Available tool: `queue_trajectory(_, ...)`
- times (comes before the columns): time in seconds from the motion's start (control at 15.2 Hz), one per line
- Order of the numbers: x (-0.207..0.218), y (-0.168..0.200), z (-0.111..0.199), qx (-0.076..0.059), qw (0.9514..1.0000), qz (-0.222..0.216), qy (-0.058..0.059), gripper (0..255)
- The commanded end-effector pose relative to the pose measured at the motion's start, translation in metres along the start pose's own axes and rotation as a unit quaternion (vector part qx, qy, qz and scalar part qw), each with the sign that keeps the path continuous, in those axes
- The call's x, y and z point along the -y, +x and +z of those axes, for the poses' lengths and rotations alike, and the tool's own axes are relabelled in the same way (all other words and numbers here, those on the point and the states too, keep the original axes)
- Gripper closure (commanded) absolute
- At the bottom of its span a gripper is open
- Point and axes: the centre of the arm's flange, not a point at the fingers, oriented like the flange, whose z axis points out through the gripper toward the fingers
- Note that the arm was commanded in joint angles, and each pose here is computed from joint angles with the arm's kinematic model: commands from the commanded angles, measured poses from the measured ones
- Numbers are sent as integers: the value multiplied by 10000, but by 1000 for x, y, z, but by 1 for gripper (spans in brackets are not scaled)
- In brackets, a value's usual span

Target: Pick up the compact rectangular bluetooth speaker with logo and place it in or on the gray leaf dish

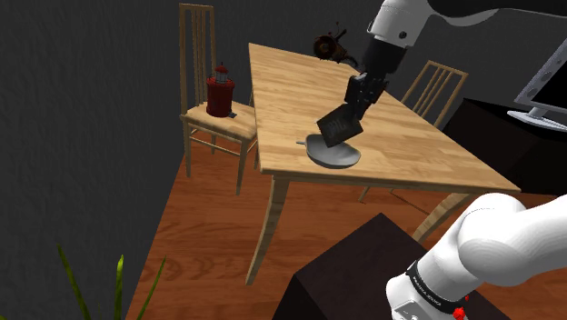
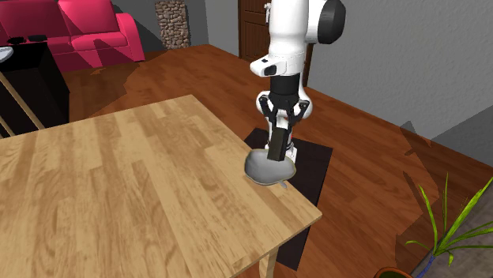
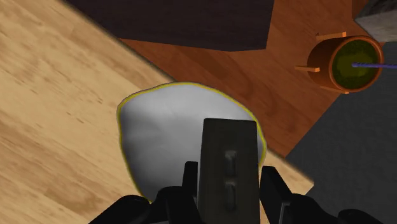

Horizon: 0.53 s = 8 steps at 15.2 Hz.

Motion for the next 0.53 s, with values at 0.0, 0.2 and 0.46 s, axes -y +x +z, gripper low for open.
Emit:
queue_trajectory(0.0,-1,-2,10,0,10000,1,1,255)
queue_trajectory(0.2,-2,-3,25,0,10000,1,1,255)
queue_trajectory(0.46,-2,-3,46,0,10000,1,1,255)
